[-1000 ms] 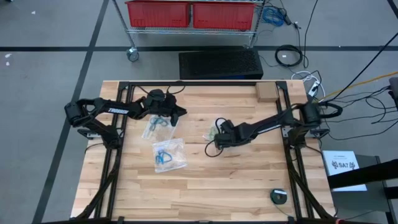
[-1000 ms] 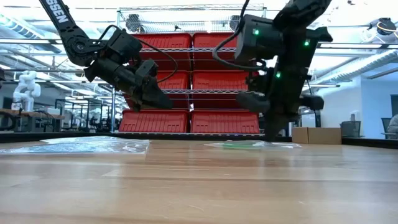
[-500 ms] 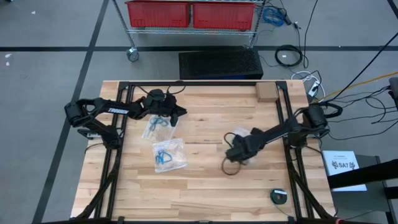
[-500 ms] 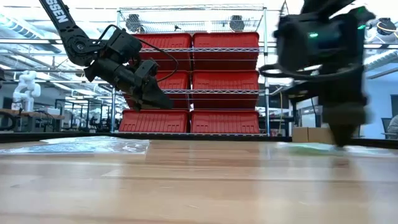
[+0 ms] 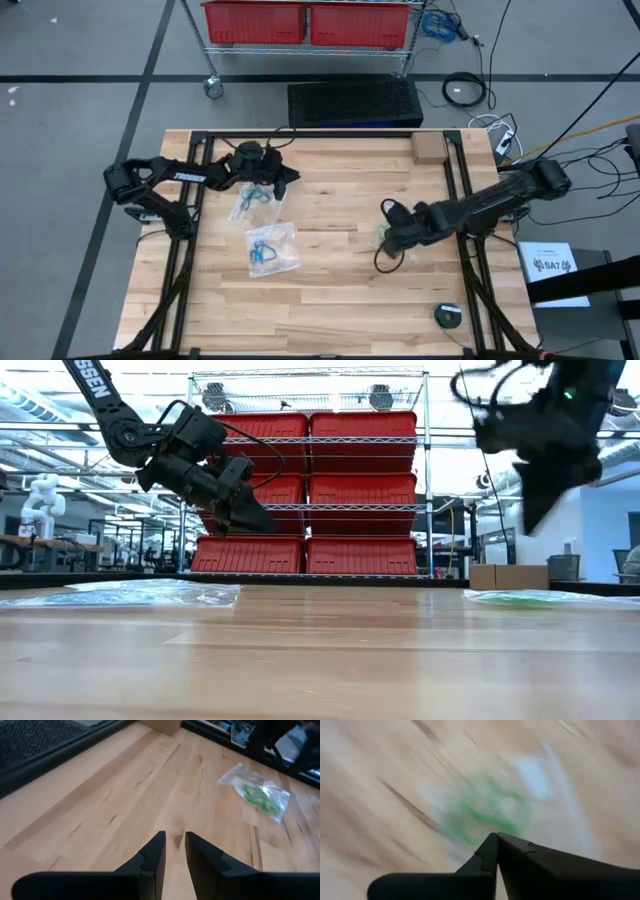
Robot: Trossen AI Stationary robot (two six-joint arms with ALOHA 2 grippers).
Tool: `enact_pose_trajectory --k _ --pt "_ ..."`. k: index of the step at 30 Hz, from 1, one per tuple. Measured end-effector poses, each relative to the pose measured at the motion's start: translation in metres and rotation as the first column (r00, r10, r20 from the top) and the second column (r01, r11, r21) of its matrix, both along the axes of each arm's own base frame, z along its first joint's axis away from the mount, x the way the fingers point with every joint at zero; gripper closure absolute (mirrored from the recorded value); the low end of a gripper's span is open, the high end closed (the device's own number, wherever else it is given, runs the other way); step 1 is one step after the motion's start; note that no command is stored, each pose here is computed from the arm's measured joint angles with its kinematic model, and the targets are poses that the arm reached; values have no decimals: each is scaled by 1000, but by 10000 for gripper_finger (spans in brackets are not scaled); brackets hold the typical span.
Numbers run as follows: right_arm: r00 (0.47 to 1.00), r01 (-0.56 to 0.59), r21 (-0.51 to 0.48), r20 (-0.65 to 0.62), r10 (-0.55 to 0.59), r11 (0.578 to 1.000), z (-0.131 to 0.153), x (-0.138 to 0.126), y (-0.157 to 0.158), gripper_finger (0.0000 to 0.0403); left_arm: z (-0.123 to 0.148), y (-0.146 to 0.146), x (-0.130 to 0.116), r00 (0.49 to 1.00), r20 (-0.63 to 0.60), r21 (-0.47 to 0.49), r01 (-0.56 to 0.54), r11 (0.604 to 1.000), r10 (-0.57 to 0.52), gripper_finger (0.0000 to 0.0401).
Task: Sort rubber bands
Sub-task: Move the transparent zip bag to the middle right of the table
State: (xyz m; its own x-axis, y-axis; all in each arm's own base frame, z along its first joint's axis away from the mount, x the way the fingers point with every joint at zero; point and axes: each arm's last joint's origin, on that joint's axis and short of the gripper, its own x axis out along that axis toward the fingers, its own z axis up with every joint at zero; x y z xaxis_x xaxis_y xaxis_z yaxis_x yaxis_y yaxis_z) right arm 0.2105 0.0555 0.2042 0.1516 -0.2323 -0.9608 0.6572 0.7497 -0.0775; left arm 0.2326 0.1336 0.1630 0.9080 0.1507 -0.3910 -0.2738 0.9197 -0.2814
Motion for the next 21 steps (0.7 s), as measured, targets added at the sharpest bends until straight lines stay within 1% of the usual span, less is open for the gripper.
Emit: enact_pose_trajectory --k 1,2,4,6,7,10,13,16,18,19,21 --pt "993 55 27 102 -57 998 2 3 2 403 0 1 0 1000 4 2 -5 1000 5 322" --pt "973 110 59 199 -119 992 2 5 5 403 0 2 -1 1000 4 0 -11 1000 11 322" --pt "915 184 126 339 -217 975 -2 11 12 403 0 5 -3 999 8 -32 -35 999 35 322" --pt "871 211 166 415 -263 963 -12 16 20 403 0 7 -4 998 11 -61 -58 996 59 322" --pt "861 225 180 423 -282 958 -19 18 24 403 0 8 -5 998 9 -70 -65 995 66 322" --pt "875 276 176 360 -322 945 -41 21 33 403 0 10 -6 997 11 -75 -76 994 77 322" --pt "906 288 149 278 -319 946 -60 20 40 403 0 11 -7 997 11 -75 -79 994 80 322" --pt "930 283 144 201 -308 948 -71 17 46 403 0 11 -7 997 11 -76 -75 994 77 322" --pt "946 256 146 163 -279 955 -72 15 49 403 0 11 -7 997 12 -77 -73 994 74 322" --pt "958 225 146 145 -246 963 -71 13 51 403 0 11 -7 997 12 -78 -73 994 74 322" --pt "987 125 177 80 -141 976 -68 8 54 403 0 11 -7 997 13 -77 -72 994 73 322"
